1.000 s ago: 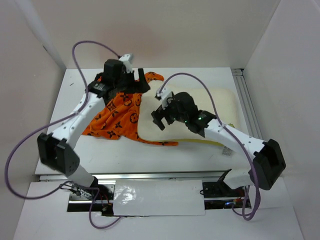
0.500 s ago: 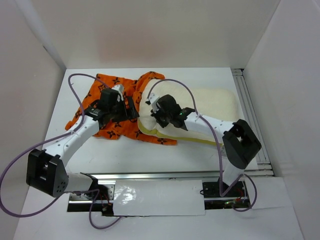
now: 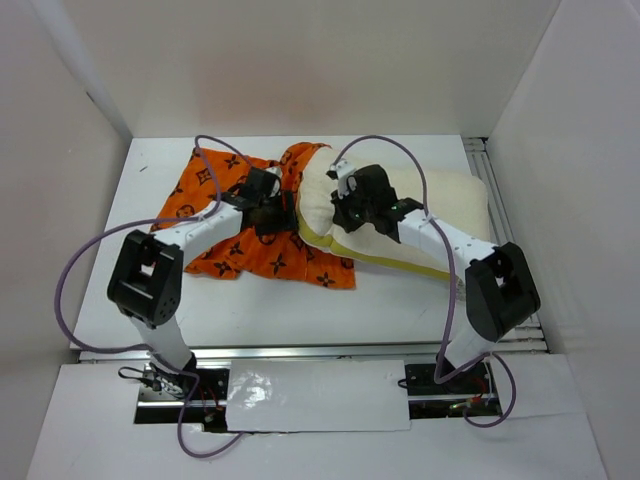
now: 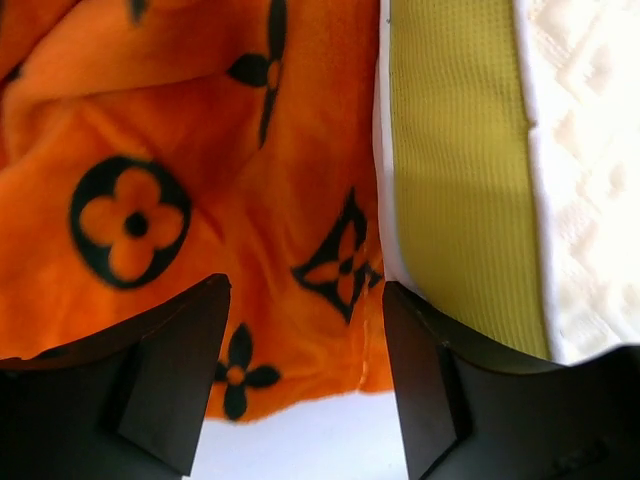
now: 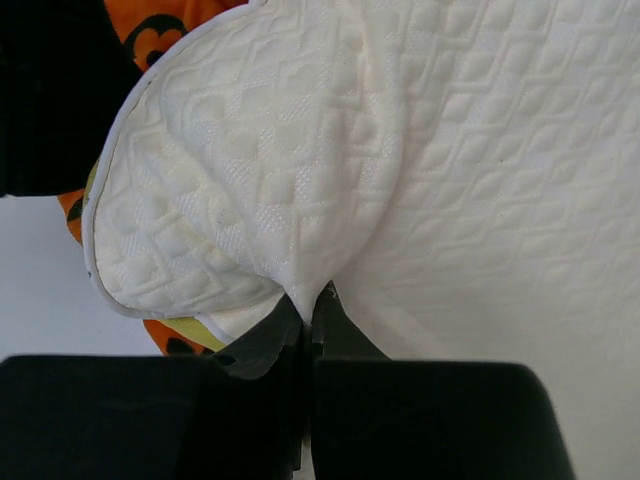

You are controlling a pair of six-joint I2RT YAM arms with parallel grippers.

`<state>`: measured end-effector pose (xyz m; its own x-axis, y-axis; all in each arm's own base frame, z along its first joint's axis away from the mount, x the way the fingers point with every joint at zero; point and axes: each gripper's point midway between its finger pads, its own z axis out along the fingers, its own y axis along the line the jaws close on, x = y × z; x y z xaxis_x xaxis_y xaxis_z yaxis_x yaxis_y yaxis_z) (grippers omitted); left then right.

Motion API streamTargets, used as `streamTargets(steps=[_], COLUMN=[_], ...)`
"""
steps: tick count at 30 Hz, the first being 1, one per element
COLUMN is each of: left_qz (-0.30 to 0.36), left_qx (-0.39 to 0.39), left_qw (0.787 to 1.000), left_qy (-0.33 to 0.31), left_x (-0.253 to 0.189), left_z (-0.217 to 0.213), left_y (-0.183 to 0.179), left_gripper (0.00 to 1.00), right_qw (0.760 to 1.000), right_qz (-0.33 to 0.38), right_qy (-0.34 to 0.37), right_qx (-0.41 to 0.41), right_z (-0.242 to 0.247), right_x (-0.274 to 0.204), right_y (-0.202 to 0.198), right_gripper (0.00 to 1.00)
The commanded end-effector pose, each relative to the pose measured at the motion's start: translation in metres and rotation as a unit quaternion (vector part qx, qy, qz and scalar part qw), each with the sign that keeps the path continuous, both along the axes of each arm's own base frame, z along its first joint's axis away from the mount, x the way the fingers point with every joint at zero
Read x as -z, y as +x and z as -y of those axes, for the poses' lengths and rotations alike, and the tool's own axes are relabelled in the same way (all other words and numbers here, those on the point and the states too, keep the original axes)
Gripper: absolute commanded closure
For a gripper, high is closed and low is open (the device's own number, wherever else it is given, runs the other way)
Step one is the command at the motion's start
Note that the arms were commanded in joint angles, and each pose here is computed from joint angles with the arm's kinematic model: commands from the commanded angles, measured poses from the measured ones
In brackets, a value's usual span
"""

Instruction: Put the pillow into the pillowcase

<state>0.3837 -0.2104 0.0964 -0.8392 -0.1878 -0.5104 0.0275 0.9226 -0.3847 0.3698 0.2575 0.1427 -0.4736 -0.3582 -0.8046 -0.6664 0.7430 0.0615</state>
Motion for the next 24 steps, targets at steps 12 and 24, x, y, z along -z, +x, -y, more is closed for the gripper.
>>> streamTargets(steps=[12, 24], left_qz=[0.008, 0.034], left_qx=[-0.028, -0.078], left_qw=[0.999, 0.995], left_qy=[0.026, 0.052], left_x=[0.031, -0.006], left_z=[0.037, 0.017], left_y=[0.042, 0.048], left_gripper=[0.16, 1.0], right_qw=[0.99, 0.993], right_qz=[0.067, 0.058], right_qy=[0.119, 0.099], right_qx=[-0.038, -0.023], right_z=[-0.012, -0.005], right_x=[-0.091, -0.08], right_y=[0.012, 0.012], right_gripper=[1.0, 1.0])
